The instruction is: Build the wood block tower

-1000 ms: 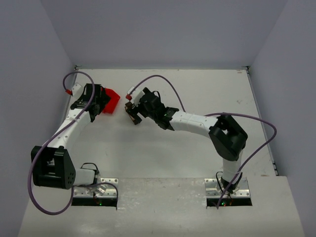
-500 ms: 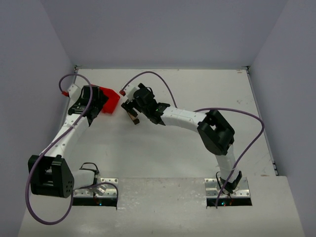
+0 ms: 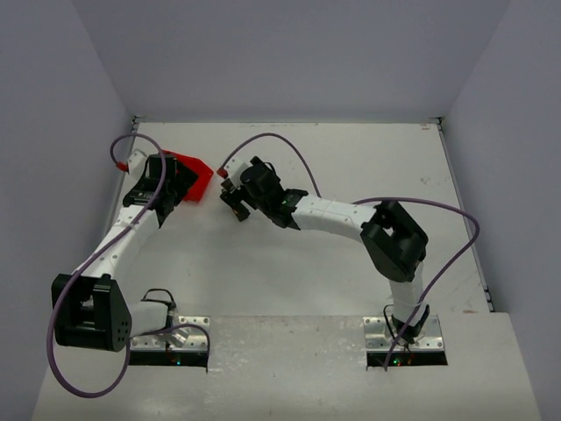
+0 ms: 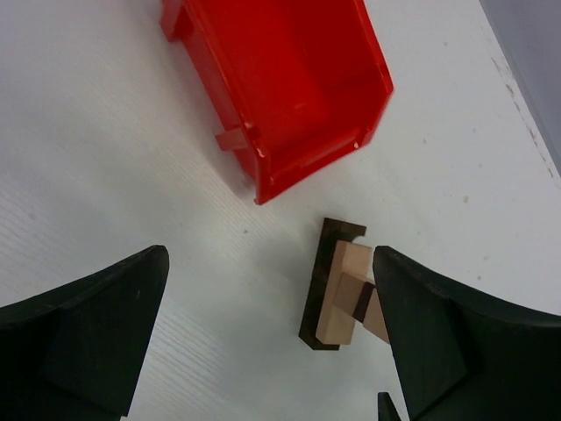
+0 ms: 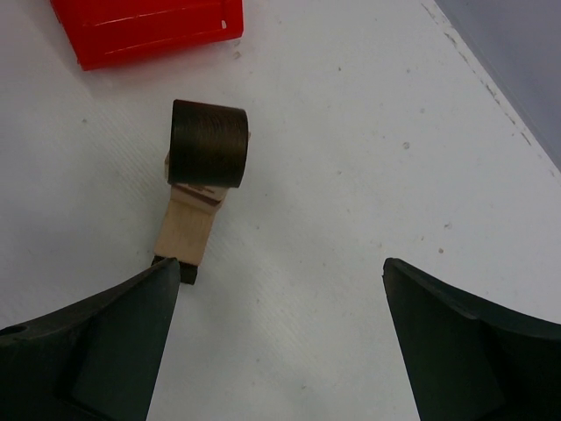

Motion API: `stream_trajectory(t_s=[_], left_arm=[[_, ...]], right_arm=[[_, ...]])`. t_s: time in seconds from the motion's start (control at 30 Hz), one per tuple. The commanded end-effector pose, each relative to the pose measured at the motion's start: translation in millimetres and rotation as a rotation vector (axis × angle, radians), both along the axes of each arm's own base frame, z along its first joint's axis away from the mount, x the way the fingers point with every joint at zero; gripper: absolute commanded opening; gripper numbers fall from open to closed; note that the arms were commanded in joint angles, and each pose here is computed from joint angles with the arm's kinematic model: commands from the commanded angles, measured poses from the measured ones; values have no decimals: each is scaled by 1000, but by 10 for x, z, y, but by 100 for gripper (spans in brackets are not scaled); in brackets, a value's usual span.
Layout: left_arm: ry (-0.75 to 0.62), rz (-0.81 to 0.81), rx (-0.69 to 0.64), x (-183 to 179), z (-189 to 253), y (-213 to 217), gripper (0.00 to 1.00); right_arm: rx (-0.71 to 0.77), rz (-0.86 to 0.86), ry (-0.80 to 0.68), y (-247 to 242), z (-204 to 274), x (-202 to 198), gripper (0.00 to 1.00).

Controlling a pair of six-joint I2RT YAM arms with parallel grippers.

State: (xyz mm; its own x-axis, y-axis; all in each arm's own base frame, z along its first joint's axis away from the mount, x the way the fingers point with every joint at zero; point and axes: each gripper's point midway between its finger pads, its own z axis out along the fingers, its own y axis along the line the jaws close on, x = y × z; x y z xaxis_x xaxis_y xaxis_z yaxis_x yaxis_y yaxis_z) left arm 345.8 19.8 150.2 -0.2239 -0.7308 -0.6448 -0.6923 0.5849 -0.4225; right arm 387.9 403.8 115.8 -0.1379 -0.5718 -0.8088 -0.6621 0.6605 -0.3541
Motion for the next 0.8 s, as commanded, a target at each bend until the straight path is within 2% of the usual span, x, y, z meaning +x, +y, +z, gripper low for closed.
stream_trajectory(t_s=[0.0, 0.2, 0.5, 0.77], left_arm=[[-138, -173, -79, 249, 202, -291, 100], [-176, -310, -175, 457, 201, -600, 100], [-234, -609, -353, 691, 241, -1223, 100], [-279, -657, -352, 724, 365, -1329, 100]], right_arm=[[110, -72, -54, -141, 526, -79, 99], [142, -198, -46, -581, 583, -245, 99], [110, -333, -51, -1130, 554, -426, 99], [86, -375, -42, -1276, 503, -469, 99]])
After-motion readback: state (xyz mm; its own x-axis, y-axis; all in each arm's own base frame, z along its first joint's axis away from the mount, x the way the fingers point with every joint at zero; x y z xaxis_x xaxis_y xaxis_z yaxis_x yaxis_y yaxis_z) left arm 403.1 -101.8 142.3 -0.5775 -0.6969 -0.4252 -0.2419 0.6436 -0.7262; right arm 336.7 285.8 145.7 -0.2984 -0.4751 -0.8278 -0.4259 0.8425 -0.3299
